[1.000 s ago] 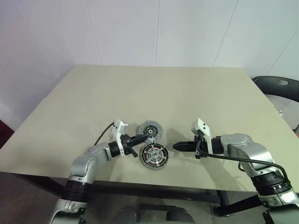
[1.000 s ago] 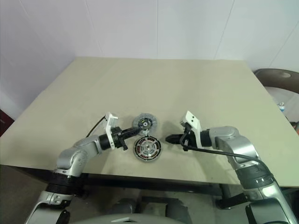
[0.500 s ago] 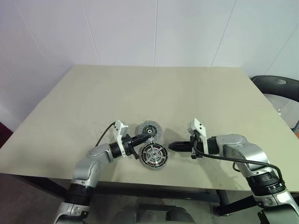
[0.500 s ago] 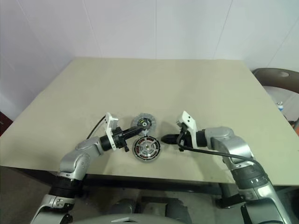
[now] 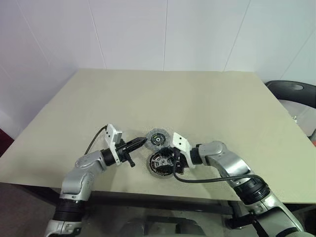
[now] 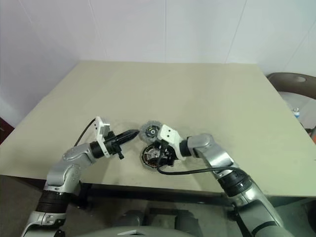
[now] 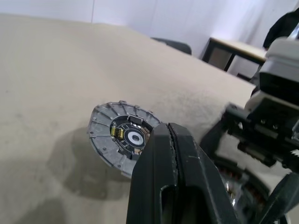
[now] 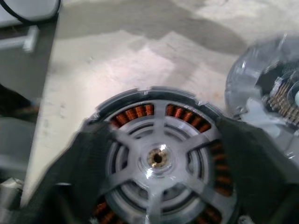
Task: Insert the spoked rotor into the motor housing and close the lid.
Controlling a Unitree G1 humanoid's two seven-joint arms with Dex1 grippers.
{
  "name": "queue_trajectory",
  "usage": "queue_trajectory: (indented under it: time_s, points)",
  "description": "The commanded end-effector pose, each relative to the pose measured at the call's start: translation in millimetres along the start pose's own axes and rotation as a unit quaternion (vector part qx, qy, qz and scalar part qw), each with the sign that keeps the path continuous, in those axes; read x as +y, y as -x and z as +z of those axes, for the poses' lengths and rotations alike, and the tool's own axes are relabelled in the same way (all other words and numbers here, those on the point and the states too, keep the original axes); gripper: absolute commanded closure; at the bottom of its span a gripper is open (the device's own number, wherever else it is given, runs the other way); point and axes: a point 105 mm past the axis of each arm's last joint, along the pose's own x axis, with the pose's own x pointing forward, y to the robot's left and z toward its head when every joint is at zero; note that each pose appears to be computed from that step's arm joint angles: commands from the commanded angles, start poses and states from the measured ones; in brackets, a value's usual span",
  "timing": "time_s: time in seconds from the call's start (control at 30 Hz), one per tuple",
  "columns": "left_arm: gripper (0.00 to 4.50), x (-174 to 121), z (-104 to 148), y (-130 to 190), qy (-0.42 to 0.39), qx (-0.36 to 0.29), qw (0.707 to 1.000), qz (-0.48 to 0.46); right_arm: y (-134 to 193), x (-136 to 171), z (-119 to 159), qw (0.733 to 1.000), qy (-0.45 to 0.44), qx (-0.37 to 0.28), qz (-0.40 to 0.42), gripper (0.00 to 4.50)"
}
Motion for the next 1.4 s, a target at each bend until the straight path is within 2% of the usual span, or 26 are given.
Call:
queue_trajectory:
  time_s: [0.03, 0.2, 0.33, 0.43, 0.7, 0.77, 0.93, 1.1, 1.17, 1.27, 1.4]
  points:
    - [4.50, -2.5, 20.1, 0.8, -0.038, -0.025, 0.999, -0.001, -3.8, -5.8, -16.0, 0.999, 0.004, 0.037, -0.017, 0.43]
    - [4.50, -1.2, 16.3, 2.5, -0.045, -0.014, 0.999, 0.001, -3.0, -3.1, -25.1, 0.998, 0.010, 0.059, -0.004, 0.43]
    - [4.50, 1.3, 14.9, 2.6, -0.047, -0.013, 0.999, 0.005, 3.5, -8.6, 5.2, 0.999, -0.025, -0.031, -0.004, 0.43]
    - [4.50, 2.4, 13.4, 2.2, -0.046, -0.013, 0.999, 0.005, 11.1, -13.0, 15.5, 0.998, -0.033, -0.058, -0.007, 1.06]
    - [4.50, 7.5, 5.5, 4.6, -0.050, -0.005, 0.999, 0.005, 17.6, -13.2, -7.3, 1.000, -0.018, 0.006, -0.003, 3.87]
    - [4.50, 9.4, 2.3, 6.0, -0.049, -0.004, 0.999, 0.006, 17.1, -9.9, -6.3, 1.000, -0.023, -0.002, 0.005, 4.48]
    - [4.50, 13.6, -8.6, 10.2, -0.047, 0.002, 0.999, 0.008, 17.7, -13.6, -4.7, 1.000, -0.017, -0.003, -0.006, 4.48]
    - [4.50, 14.3, -11.3, 10.2, -0.050, 0.001, 0.999, 0.007, 20.5, -7.3, -35.7, 0.996, 0.005, 0.084, 0.008, 4.48]
    - [4.50, 13.8, -12.0, 9.1, -0.053, 0.002, 0.999, 0.007, 19.8, -4.8, -38.8, 0.996, 0.006, 0.092, 0.011, 4.48]
    - [4.50, 11.8, -11.7, 6.9, -0.056, 0.002, 0.998, 0.005, 19.4, -3.6, -36.4, 0.996, 0.008, 0.087, 0.013, 4.48]
    - [4.50, 9.9, -9.5, 7.0, -0.056, 0.002, 0.998, 0.001, 21.1, -10.6, -4.4, 1.000, -0.017, -0.004, 0.000, 4.48]
